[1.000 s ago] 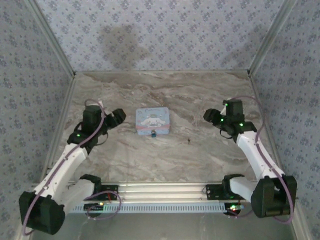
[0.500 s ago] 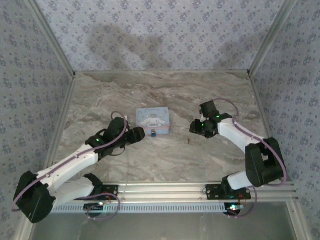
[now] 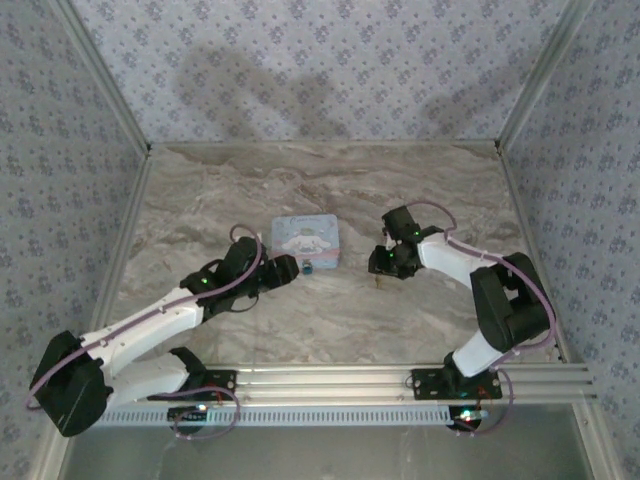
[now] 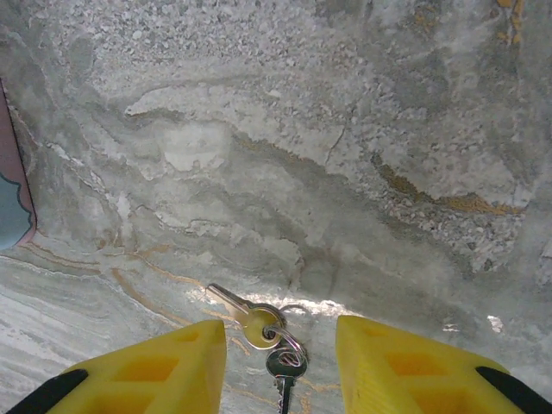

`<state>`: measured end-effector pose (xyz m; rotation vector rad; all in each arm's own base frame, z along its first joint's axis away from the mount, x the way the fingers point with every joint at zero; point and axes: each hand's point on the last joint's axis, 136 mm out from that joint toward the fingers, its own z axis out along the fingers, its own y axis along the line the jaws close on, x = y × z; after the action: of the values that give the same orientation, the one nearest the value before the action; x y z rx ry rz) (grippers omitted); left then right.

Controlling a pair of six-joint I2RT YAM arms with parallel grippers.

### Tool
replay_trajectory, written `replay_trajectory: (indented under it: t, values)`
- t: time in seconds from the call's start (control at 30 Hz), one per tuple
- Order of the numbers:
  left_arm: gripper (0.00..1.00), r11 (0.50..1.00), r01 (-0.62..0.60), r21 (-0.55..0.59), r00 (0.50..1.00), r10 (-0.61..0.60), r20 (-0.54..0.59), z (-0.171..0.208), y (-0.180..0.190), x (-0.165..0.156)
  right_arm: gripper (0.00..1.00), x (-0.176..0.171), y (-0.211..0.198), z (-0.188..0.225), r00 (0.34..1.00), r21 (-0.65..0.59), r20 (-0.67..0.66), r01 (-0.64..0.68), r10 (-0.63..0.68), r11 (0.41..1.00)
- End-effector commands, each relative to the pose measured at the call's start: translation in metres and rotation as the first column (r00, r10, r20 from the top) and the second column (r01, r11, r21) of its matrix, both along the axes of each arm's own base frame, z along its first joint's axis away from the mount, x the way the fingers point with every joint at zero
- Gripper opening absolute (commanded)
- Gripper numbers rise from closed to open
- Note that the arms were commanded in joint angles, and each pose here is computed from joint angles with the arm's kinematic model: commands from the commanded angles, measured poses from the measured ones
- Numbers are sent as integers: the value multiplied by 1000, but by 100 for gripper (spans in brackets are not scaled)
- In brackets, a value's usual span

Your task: Unlock a padlock with a key

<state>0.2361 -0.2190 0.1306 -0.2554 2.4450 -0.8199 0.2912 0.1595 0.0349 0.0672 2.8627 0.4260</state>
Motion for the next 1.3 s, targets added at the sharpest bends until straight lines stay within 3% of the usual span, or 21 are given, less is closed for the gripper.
replay_trajectory:
  t: [0.0,0.43,0.77,1.07,1.27]
  values:
    - [70,1000,-19,-18,1000,19,3,1,0,0,40,5,5,1,1000,-15,12,-26,26,1000]
    - [71,999,-26,-26,1000,26,-4,-2,0,0,37,-6,6,-14,998,-71,-27,-52,50,996]
    - [71,999,-33,-29,999,32,-6,-5,0,0,28,-9,7,-23,996,-116,-42,-79,75,990]
    - [71,999,-42,-21,999,41,-7,-8,3,0,14,-18,10,-38,991,-200,-67,-129,118,971]
    - [72,999,-51,-19,999,50,-8,-11,5,-1,1,-21,15,-35,991,-181,-43,-130,124,975]
